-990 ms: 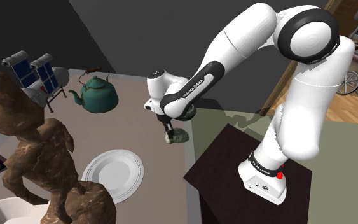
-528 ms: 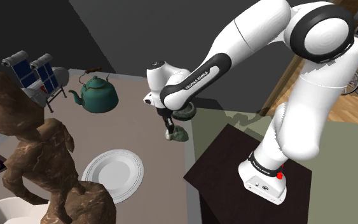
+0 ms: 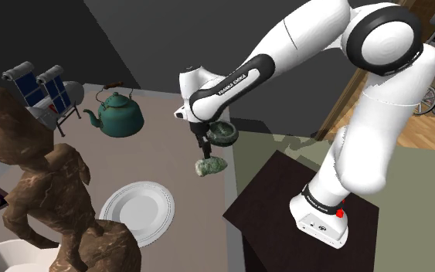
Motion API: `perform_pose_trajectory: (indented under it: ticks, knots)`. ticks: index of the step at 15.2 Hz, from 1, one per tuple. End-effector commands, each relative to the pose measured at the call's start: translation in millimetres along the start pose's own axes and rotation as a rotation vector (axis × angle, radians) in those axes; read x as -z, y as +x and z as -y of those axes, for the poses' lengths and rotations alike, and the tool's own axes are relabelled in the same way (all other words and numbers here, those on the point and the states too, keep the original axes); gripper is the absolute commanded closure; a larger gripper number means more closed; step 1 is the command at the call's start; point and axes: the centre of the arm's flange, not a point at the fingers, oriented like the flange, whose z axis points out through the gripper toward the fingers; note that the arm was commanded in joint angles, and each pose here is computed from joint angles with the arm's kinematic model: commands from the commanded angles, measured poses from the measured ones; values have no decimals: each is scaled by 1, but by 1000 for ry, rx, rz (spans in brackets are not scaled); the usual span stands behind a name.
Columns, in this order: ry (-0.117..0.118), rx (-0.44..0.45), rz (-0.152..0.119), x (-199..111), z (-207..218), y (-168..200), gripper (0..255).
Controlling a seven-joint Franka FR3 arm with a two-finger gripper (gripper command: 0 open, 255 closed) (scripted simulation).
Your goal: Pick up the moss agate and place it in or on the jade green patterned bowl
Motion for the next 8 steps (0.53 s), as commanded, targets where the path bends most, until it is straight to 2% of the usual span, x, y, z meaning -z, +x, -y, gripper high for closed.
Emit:
perform_pose_trajectory:
  ticks: [1,2,8]
  knots:
    - [157,37,-101,-15,-40,-2,0]
    - [222,49,-141,-24,-58,-2,0]
    - [222,49,-141,-54,-50,2,0]
